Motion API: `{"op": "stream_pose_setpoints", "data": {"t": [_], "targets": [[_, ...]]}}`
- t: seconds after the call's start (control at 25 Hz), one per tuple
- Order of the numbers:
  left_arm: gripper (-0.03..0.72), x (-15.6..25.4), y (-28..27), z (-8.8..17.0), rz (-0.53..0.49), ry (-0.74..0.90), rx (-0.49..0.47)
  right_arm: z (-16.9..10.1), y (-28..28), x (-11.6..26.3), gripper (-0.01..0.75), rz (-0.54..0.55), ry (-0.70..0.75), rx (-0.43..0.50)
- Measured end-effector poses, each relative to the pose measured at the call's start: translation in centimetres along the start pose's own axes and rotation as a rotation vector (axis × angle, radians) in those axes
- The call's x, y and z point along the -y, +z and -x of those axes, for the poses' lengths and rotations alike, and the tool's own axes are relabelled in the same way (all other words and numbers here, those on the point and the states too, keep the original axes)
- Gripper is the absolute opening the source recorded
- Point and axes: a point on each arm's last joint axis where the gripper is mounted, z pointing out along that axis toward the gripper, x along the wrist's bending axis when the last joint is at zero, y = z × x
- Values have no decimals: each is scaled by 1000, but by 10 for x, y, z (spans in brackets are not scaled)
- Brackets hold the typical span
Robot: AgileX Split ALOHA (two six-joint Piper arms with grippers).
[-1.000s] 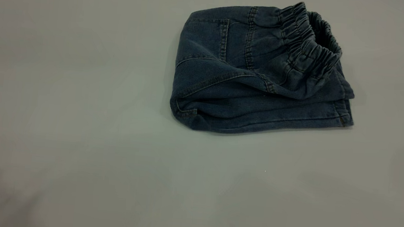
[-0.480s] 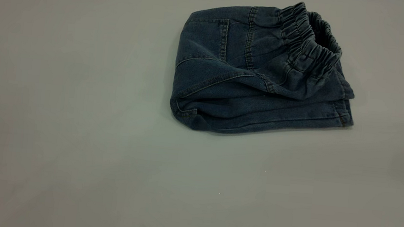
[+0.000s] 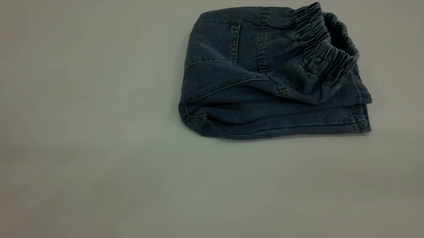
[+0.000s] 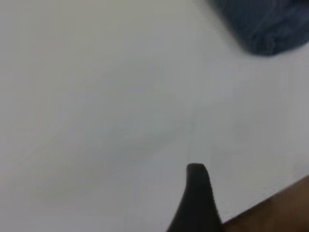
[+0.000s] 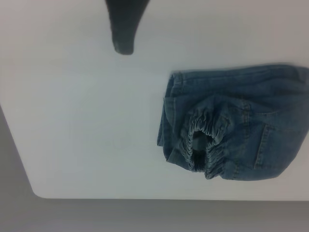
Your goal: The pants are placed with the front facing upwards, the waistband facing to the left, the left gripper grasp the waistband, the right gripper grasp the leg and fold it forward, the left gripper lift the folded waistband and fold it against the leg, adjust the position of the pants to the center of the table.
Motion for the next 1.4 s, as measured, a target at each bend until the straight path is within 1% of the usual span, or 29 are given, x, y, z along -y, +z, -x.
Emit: {"op": "stream_pose_setpoints", "data": {"t": [0.12,0.28,0.44,0.48,0.56,0.68,0.8,1.4], "targets": [[509,14,5,4,-9,-17,44,0,0,0,518,-1,0,1],[509,17,0,7,66,0,84,0,0,0,518,-3,-1,1],[509,20,-3,11,104,-9,140,0,0,0,518,-3,-1,1],[509,22,-1,12,99,-13,152,0,0,0,518,-3,-1,1],[509,25,3,13,84,-8,154,0,0,0,518,-3,-1,1],[509,24,3,13,104,-4,152,0,0,0,518,-4,-1,1],[509,24,3,12,99,13,134,0,0,0,518,-5,-1,1],[509,24,3,12,98,12,135,0,0,0,518,-4,-1,1]]}}
